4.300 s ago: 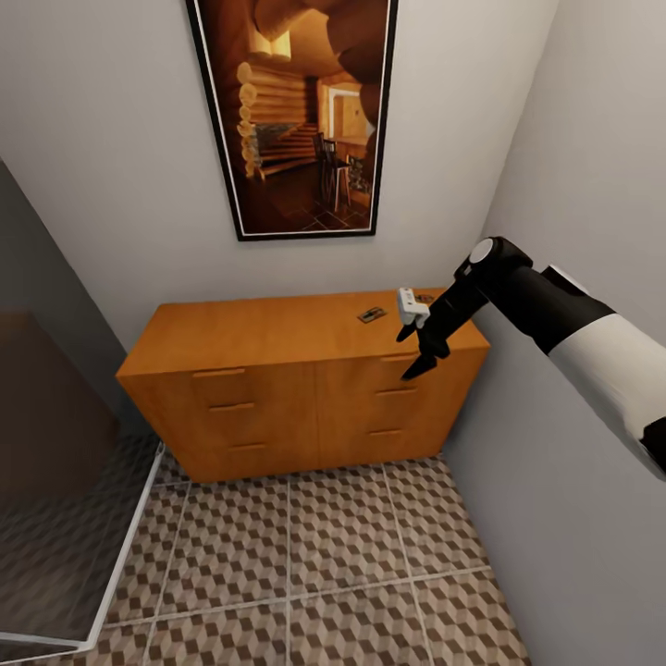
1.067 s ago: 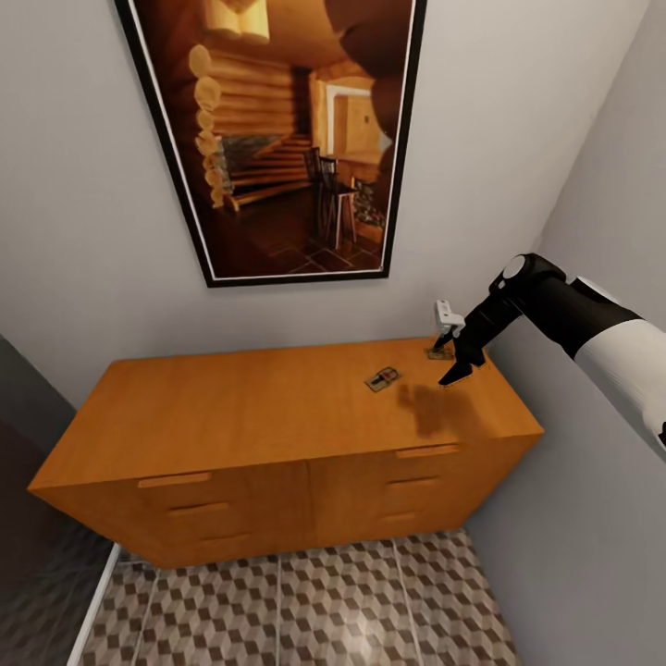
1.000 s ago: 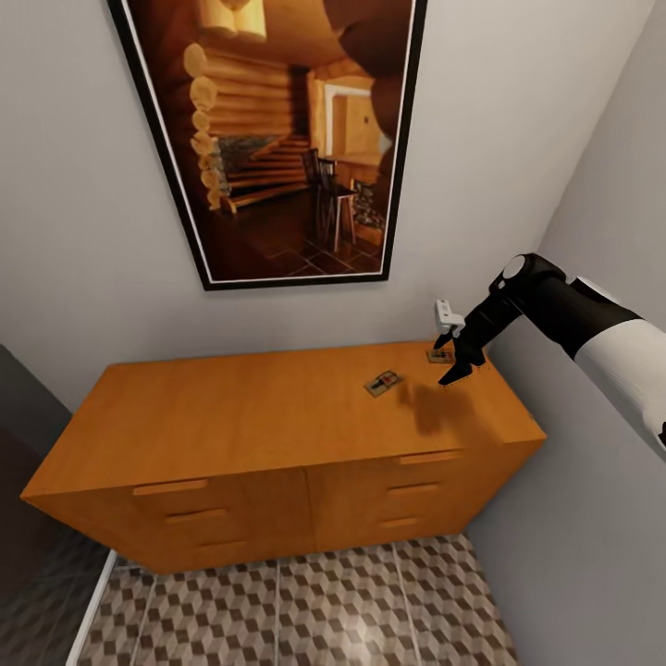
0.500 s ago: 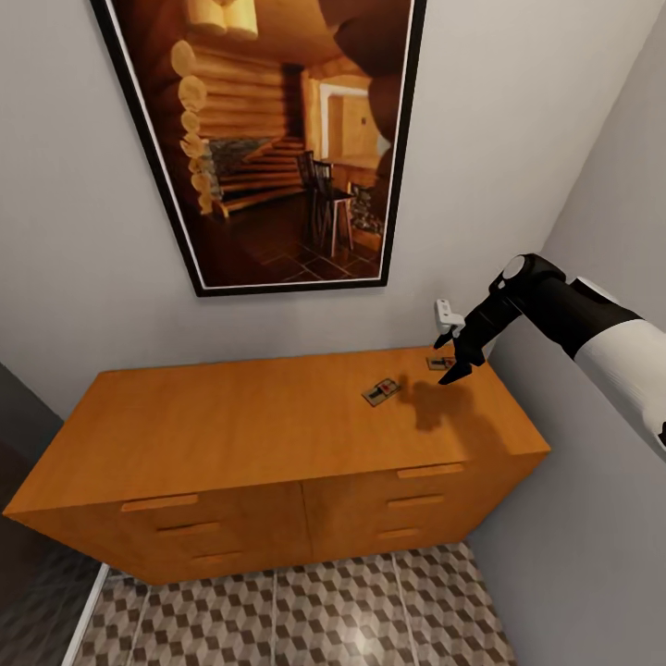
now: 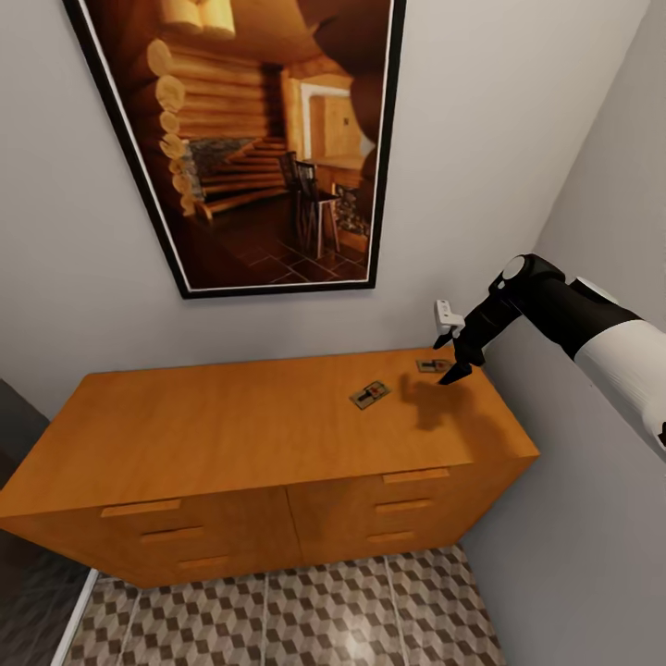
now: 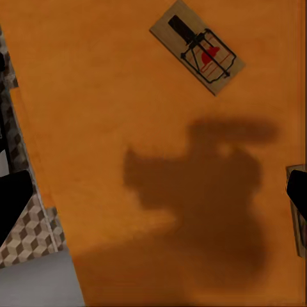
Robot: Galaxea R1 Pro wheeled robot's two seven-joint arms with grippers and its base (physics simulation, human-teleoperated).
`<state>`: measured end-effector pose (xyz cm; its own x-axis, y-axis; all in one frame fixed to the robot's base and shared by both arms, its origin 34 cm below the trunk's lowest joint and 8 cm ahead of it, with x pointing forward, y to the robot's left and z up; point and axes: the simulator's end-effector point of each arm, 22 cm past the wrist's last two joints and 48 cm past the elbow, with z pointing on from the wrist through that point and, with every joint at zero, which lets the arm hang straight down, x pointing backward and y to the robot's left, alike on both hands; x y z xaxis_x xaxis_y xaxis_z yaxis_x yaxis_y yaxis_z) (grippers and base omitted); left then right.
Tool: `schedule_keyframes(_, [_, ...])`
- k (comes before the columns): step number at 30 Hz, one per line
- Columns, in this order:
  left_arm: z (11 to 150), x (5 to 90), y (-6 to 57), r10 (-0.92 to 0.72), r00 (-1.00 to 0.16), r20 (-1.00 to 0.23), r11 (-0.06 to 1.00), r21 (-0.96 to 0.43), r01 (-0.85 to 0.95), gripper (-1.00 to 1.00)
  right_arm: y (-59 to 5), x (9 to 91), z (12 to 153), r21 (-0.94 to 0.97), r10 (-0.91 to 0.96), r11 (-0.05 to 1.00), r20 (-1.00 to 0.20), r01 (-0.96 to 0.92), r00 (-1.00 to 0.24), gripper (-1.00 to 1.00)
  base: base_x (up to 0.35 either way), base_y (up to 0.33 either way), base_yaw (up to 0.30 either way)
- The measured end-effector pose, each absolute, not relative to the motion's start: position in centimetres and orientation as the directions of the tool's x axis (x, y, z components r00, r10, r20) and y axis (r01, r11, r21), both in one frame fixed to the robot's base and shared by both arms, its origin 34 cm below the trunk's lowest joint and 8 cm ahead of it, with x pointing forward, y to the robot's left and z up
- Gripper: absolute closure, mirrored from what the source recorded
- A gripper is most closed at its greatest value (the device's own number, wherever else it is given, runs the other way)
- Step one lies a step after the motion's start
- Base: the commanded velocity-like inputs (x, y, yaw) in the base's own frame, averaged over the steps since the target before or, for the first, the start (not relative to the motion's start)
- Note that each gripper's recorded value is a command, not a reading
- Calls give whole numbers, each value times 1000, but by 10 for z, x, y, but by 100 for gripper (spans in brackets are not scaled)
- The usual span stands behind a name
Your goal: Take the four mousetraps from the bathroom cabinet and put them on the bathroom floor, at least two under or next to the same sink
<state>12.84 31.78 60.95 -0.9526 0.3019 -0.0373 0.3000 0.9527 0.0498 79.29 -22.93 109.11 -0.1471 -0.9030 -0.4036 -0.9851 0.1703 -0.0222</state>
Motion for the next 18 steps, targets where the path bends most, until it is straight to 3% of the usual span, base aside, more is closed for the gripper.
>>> schedule_keyframes(18, [610, 128, 318, 302, -953, -37, 953, 50, 300, -100, -233, 794, 1087, -16, -901, 187, -401, -982, -165, -100, 8, -9, 0])
